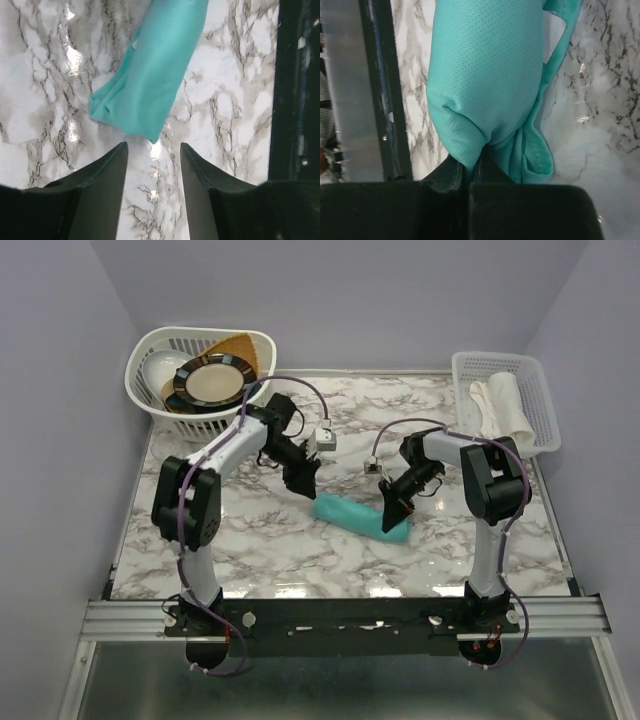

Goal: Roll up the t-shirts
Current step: Roll the T-shirt to the center of the board.

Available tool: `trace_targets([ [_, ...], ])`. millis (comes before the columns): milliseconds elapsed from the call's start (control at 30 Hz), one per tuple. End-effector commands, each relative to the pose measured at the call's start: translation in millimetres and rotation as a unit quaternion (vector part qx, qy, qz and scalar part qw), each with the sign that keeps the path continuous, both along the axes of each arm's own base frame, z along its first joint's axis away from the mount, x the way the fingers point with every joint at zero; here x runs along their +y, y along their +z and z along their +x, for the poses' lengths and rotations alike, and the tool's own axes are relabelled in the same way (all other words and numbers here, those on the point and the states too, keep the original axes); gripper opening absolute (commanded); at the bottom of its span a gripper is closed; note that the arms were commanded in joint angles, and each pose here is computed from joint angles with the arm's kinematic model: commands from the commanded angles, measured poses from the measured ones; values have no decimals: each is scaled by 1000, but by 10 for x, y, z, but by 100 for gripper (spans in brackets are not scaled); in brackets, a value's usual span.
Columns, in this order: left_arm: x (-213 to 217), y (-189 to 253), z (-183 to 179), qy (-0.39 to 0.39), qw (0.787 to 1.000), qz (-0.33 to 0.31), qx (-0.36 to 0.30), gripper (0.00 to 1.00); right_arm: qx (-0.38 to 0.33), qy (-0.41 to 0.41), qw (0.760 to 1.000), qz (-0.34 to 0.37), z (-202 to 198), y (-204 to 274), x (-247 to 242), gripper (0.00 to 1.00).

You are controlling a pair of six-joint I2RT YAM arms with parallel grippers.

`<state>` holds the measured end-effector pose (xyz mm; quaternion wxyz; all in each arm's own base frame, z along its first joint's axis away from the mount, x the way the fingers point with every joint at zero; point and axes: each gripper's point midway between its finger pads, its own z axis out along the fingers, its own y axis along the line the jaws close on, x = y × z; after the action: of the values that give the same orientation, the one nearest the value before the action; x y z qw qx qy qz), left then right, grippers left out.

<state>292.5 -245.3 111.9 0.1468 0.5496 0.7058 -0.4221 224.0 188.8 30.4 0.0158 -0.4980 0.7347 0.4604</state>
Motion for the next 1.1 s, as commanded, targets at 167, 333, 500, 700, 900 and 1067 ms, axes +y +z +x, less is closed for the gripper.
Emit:
trace_targets([
  [167, -487, 17, -90, -10, 925, -19, -380, 67, 139, -54, 989, 4, -85, -19, -100, 1],
  [333, -756, -91, -109, 33, 958, -26, -285, 58, 160, -65, 985, 9, -59, -3, -116, 1],
  [500, -911, -256, -89, 64, 979, -19, -194, 51, 159, -65, 985, 2, -85, -43, -163, 1],
  [700, -986, -521, -75, 73, 988, 5, -137, 47, 164, -66, 984, 4, -77, -51, -164, 1],
  [900, -1037, -737, -149, 68, 994, 17, -86, 45, 157, -69, 985, 6, -57, -51, -165, 13],
  [1067, -1054, -844, -192, 60, 996, 24, -60, 43, 115, -89, 989, 1, 34, 2, -184, 100],
])
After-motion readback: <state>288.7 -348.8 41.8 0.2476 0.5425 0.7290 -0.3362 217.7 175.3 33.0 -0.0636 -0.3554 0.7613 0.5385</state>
